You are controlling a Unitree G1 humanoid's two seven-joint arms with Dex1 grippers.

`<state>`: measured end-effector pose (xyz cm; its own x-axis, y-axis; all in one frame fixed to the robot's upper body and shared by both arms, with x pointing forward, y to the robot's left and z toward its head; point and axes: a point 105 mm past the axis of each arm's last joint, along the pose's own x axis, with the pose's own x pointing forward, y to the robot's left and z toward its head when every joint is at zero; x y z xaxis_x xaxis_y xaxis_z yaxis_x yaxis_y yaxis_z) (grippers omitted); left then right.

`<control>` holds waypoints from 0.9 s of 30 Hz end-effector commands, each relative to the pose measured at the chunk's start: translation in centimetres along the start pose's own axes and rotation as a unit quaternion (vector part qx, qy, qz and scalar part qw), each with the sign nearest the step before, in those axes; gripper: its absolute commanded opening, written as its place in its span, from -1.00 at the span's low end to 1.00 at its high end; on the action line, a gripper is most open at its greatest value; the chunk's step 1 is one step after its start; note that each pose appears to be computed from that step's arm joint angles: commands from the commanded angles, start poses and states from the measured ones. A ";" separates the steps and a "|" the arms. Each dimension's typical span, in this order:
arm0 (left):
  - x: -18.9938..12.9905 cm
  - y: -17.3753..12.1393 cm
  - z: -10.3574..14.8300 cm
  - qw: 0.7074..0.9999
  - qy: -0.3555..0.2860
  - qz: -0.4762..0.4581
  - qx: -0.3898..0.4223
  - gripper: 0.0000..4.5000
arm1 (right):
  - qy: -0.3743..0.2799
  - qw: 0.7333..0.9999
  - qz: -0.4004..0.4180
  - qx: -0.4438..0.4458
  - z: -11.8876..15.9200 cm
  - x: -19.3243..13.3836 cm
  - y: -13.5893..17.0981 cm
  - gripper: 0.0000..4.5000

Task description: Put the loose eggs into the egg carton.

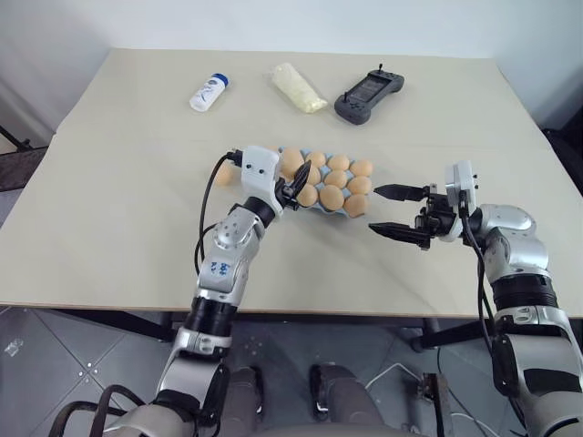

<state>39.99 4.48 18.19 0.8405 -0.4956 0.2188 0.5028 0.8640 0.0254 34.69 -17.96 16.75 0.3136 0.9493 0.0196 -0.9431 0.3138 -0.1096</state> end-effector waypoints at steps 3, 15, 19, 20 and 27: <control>0.8 0.8 0.7 1.000 -0.016 0.019 0.007 -0.10 | -0.022 0.999 -0.031 -0.016 1.0 -0.7 0.0 1.00; 0.9 0.3 -0.5 1.000 0.019 0.022 -0.008 0.86 | -0.016 0.999 -0.046 -0.015 1.1 -0.7 -0.2 1.00; 0.4 0.6 -0.1 1.000 0.014 0.028 -0.001 0.99 | -0.014 0.999 -0.046 -0.015 1.2 -0.7 -0.4 1.00; 0.1 0.6 0.0 1.000 0.013 0.029 0.002 0.99 | -0.014 0.999 -0.046 -0.015 1.2 -0.7 -0.4 1.00; -6.2 0.3 0.5 1.000 -0.007 0.012 -0.006 0.99 | -0.013 0.999 -0.043 -0.015 1.3 -0.6 -0.6 1.00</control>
<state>37.04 7.92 15.95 0.8898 -0.4239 0.1689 0.4298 0.9029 0.0020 34.88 -18.25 16.79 0.3876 0.9213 0.0301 -0.9163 0.3886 -0.0973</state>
